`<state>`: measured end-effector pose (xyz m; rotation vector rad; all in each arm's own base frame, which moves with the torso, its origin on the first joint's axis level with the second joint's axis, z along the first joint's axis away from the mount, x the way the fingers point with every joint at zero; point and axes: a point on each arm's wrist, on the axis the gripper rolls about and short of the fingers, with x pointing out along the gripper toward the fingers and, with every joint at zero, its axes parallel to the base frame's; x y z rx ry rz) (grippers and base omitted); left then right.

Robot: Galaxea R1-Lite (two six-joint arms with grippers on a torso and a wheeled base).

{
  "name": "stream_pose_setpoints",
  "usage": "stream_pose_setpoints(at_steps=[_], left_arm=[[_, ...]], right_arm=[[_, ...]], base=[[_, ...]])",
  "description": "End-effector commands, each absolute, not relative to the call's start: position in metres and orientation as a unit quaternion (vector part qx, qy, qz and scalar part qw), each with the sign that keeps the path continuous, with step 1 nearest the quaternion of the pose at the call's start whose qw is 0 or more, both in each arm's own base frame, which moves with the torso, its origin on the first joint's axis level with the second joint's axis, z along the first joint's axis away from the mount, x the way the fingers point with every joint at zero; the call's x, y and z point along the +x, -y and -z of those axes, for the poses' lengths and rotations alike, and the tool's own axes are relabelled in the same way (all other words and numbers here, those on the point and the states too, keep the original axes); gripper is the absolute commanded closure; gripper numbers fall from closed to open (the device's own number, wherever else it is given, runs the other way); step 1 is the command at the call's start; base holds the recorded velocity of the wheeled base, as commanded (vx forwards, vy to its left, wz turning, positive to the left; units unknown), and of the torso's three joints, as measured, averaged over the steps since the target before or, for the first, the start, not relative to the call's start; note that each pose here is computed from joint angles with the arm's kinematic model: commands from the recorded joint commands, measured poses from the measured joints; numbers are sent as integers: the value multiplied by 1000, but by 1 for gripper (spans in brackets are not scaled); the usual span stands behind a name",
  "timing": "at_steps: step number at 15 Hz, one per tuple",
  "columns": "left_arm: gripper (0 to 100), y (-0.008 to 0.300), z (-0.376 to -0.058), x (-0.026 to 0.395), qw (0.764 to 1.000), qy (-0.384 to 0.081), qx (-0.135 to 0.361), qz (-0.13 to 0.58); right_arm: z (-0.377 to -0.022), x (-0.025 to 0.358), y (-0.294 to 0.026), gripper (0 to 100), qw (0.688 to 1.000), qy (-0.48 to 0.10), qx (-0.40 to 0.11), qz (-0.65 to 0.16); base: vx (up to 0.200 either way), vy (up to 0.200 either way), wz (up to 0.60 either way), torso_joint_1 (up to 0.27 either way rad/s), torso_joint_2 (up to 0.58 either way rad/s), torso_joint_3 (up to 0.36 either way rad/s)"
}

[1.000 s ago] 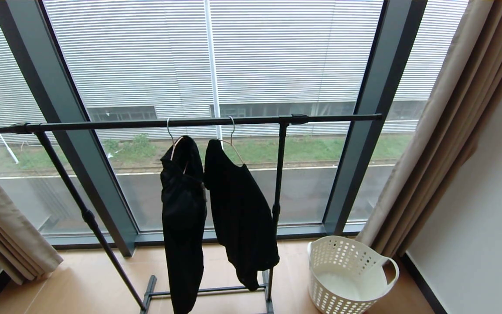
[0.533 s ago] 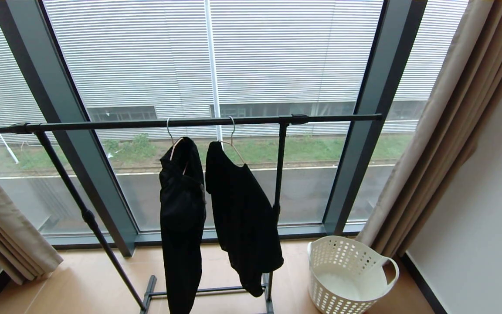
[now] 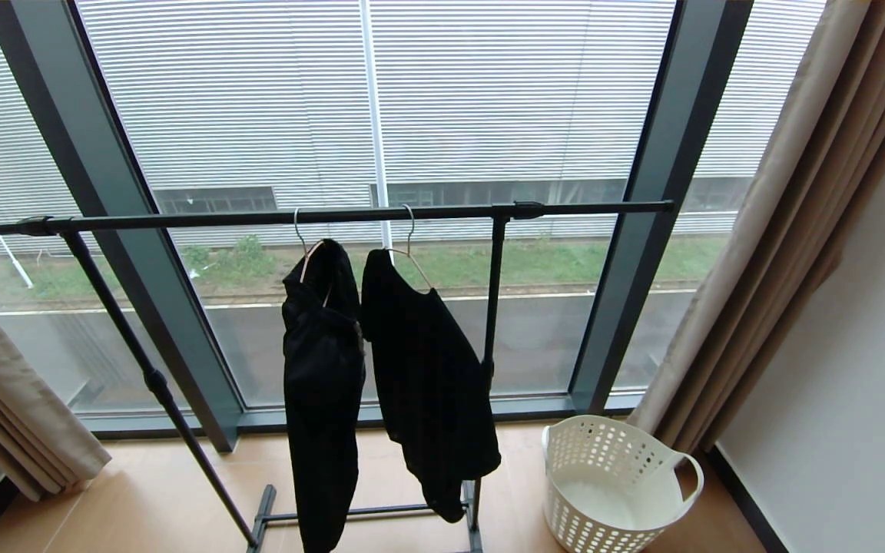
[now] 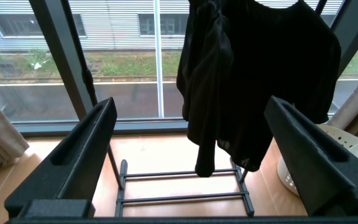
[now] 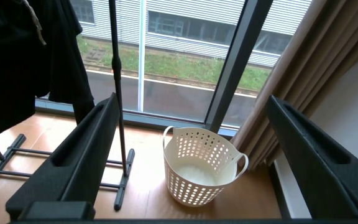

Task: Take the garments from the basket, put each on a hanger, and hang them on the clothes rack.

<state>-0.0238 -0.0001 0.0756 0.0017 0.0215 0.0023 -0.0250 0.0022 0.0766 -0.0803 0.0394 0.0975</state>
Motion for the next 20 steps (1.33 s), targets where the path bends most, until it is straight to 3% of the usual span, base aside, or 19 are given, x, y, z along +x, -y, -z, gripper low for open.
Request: stream_pose_setpoints(at_steps=[1, 20], left_arm=[[0, 0, -75, -24, 1000, -11, 1, -2], [0, 0, -76, -24, 1000, -10, 1, -1]], right_arm=[[-77, -25, -2, 0, 998, -19, -40, -49], [-77, -25, -2, 0, 998, -19, -40, -49]], base=[[0, 0, 0, 0, 0, 0], [0, 0, 0, 0, 0, 0]])
